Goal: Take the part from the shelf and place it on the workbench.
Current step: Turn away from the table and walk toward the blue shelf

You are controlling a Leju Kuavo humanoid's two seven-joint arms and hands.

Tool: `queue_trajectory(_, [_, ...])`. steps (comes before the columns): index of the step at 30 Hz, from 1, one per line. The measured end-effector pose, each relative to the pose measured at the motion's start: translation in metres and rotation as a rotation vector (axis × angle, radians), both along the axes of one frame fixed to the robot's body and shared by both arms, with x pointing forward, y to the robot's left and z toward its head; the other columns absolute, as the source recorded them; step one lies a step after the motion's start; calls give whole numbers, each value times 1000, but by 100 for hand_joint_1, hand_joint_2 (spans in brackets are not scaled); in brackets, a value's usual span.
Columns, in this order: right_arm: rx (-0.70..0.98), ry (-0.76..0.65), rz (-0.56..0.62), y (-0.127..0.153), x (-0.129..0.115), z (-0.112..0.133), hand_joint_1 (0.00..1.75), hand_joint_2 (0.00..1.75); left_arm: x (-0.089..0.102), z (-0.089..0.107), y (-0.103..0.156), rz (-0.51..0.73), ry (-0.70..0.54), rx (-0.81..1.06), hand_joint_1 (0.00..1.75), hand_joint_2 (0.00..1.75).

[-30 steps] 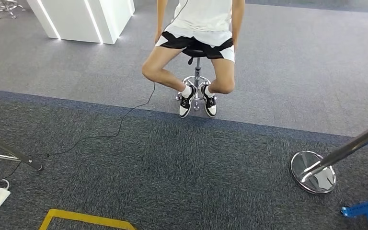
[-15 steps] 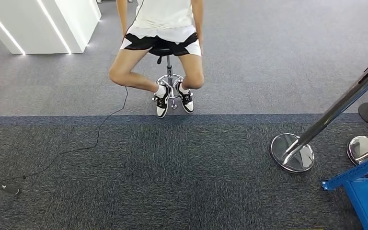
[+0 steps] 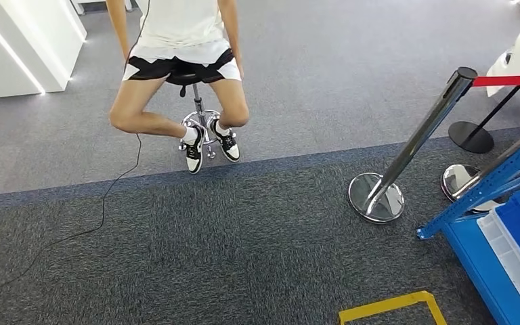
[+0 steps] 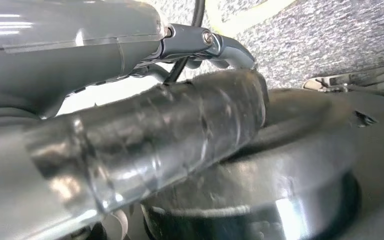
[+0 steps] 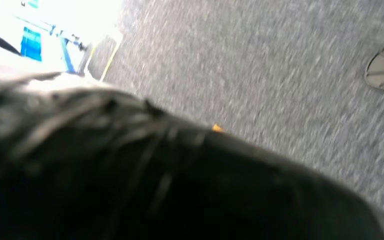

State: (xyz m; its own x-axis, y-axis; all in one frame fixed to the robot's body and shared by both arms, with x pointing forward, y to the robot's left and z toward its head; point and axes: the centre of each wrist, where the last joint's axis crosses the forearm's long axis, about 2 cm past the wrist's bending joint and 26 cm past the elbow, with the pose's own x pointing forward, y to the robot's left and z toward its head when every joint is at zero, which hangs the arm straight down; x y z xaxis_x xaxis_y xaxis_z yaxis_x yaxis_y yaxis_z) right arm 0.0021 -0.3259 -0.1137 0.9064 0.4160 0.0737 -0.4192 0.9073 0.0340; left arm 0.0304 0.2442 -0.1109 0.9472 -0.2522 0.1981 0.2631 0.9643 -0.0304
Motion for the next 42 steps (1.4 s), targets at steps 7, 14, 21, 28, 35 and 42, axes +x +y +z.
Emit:
queue_trajectory(7, [13,2,5,1,3,0,0,0,0,0,-1,-55,-12,25,0,0])
queue_trajectory(14, [14,11,27,4,1,0,0,0,8,2,-10,-125,-53,77,0,0])
queue_trajectory(21, [-21,13,172,5,2,0,0,0,11,3,-20,-126,-25,14,0,0])
queue_trajectory(28, [-15,18,180,9,2,0,0,0,11,3,-20,-120,9,0,0,0])
queue_trajectory(35, [-11,15,182,11,5,0,0,0,11,4,-22,-85,54,-14,0,0])
queue_trajectory(42, [-7,18,170,12,5,0,0,0,9,3,-20,-80,32,1,0,0])
